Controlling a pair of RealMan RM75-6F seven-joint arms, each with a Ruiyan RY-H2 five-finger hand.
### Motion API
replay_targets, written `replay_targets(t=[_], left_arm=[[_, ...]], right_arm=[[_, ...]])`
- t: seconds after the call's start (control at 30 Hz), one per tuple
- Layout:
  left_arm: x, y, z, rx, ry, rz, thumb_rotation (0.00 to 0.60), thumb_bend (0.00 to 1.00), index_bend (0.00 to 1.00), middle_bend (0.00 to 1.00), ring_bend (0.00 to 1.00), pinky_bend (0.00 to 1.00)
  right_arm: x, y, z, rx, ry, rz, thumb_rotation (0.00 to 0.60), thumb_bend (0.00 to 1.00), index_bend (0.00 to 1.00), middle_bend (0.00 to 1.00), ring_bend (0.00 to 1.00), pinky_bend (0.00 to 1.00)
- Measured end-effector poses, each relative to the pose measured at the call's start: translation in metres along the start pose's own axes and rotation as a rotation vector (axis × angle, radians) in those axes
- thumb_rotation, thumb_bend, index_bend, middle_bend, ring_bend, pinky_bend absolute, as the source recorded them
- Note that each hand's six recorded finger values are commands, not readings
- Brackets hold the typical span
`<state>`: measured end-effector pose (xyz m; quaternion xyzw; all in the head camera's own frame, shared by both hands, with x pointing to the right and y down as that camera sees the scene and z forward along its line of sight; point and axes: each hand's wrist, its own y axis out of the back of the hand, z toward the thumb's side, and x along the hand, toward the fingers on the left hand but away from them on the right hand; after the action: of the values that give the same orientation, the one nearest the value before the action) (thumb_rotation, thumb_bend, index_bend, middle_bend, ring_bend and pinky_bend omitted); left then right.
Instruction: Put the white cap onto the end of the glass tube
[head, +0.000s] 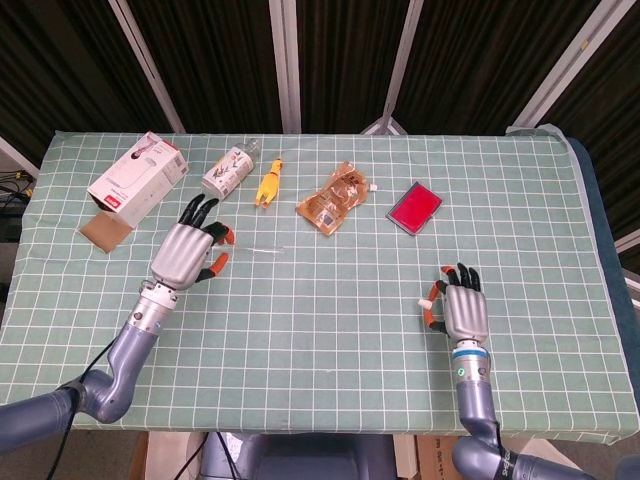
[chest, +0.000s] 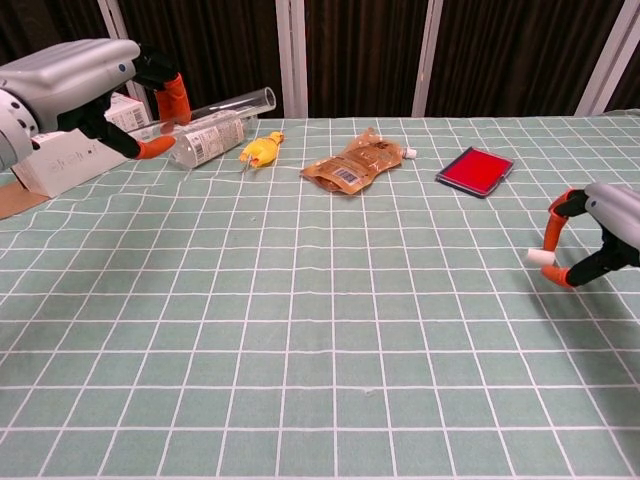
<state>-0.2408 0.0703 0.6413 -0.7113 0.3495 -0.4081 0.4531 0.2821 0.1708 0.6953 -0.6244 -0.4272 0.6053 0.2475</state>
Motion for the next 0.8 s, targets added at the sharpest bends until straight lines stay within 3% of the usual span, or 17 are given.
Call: replay_targets(t=[0.37,0.6,0.8], left_arm=[[0.005,-0.039,0.036,-0.232,0.069,-0.022,0.6,0.62,0.52,0.53,0.1,0.0],[0.013,-0.053,0.056,-0.229,0.085,-0.021,0.6,0.63,0.52,0.53,0.1,0.0],[0.019,-0.055,0.066,-0.223,0.105,-0.02,0.6,0.63,0.52,0.53,0.11,0.0]], right_arm=[[-0.021,0.071,0.015,0.065,0.108,-0.141,0.6,0.36,0.58,0.2,0.0,0.0],[-0.031,0.121,0.044,0.177,0.24,-0.26,0.6,0.36,0.58,0.2,0.0,0.0],[-0.032,0.143,0.075,0.296,0.373,-0.351,0.6,0.36,0.58,0.2,0.0,0.0]])
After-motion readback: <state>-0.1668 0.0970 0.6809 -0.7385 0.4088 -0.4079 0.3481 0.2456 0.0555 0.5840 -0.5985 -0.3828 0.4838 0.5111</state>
